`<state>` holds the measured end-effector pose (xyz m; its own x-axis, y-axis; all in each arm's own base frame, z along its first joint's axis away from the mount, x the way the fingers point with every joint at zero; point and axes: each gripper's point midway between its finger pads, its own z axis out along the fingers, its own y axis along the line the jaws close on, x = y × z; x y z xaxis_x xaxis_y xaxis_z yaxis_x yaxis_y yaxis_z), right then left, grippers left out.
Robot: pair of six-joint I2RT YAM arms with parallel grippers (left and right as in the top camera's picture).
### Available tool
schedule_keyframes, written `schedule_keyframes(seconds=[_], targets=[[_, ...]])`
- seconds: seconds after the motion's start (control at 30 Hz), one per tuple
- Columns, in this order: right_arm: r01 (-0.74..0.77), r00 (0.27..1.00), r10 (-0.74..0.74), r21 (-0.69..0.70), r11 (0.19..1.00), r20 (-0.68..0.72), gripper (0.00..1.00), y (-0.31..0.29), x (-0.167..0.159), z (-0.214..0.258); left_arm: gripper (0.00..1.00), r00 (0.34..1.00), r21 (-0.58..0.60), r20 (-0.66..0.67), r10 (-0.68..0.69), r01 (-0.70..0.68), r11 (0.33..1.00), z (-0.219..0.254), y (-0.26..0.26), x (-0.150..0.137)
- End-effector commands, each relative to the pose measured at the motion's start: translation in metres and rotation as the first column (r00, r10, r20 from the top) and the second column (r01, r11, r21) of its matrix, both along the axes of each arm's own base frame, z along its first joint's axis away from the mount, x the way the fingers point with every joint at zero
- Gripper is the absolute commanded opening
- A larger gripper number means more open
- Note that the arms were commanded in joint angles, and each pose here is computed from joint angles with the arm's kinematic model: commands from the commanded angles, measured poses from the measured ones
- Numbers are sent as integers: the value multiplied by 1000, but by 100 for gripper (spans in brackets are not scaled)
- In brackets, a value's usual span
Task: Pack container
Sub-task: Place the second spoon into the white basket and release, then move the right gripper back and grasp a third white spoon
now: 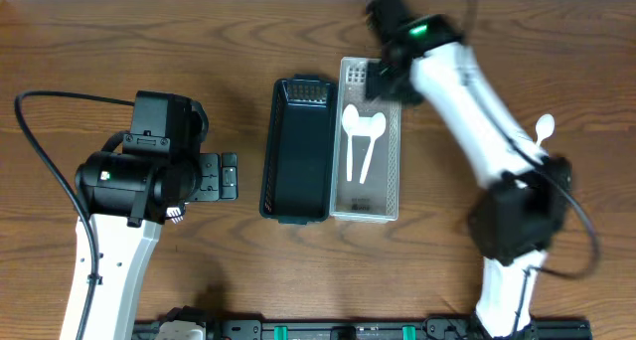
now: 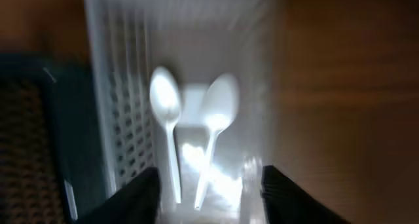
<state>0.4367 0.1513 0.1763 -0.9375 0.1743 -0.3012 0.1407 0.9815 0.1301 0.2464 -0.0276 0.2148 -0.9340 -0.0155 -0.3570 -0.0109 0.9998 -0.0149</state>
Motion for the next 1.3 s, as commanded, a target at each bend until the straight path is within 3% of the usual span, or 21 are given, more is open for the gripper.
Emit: schedule_keyframes(seconds=[0.0,0.17,0.3,0.43,0.63,0.8,1.27], targets=[[146,968,-134,-41,989,211,60,-77,3,87,98,1000,15,7,8,-8,1000,3,4,2],[390,912,-362,-133,911,191,65,-190,-23,99,98,1000,15,7,8,-8,1000,3,4,2],[519,855,-512,-176,836,86,71,-259,-42,69,98,1000,15,7,8,-8,1000,3,4,2],[555,820,-572,-216,803,-22,71,-303,-50,19,98,1000,15,7,8,-8,1000,3,4,2],[544,776,-597,-263,797,-202,72,-331,-63,-60,98,1000,15,7,8,-8,1000,3,4,2],[462,793,-521,-246,852,-316,72,-332,-64,-111,98,1000,15,7,9,-9,1000,3,4,2],[398,798,-425,-157,904,-427,71,-317,-56,-177,98,1000,15,7,8,-8,1000,3,4,2]])
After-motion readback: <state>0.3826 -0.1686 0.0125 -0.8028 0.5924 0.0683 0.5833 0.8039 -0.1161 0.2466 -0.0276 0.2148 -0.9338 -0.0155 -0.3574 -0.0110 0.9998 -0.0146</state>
